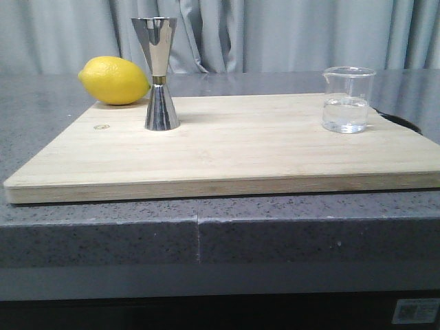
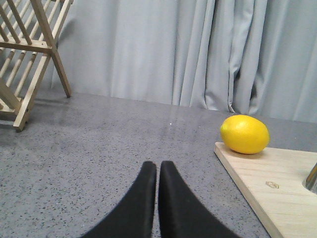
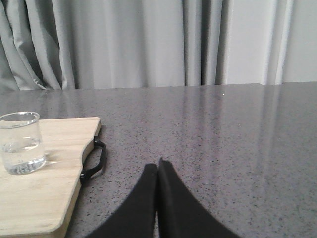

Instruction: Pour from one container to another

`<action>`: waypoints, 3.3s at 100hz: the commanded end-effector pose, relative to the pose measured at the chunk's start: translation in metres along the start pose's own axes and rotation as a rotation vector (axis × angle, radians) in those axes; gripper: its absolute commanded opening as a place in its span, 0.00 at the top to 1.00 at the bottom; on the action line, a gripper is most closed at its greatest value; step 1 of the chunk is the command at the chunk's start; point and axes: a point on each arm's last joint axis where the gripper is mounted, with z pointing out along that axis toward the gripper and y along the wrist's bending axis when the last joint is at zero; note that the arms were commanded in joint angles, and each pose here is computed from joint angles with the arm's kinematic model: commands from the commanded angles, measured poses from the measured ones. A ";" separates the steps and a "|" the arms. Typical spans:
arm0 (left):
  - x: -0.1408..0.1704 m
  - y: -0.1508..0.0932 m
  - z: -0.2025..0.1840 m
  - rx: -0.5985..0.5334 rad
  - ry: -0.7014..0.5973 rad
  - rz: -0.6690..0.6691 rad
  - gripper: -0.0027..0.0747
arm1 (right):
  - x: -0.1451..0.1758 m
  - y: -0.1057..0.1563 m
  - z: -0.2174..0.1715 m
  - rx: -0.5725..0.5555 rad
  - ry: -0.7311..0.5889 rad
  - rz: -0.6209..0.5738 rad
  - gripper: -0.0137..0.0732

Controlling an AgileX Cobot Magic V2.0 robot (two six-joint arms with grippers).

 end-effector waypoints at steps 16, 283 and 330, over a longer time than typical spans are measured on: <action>0.001 -0.001 -0.002 0.030 -0.069 -0.002 0.99 | -0.007 0.000 -0.002 0.005 -0.100 -0.008 0.90; -0.171 -0.057 0.041 0.394 0.114 -0.019 0.99 | -0.155 0.001 0.017 -0.020 0.065 0.059 0.90; -0.164 -0.105 0.101 0.502 0.241 0.201 0.97 | -0.151 0.000 0.059 -0.014 0.170 0.060 0.90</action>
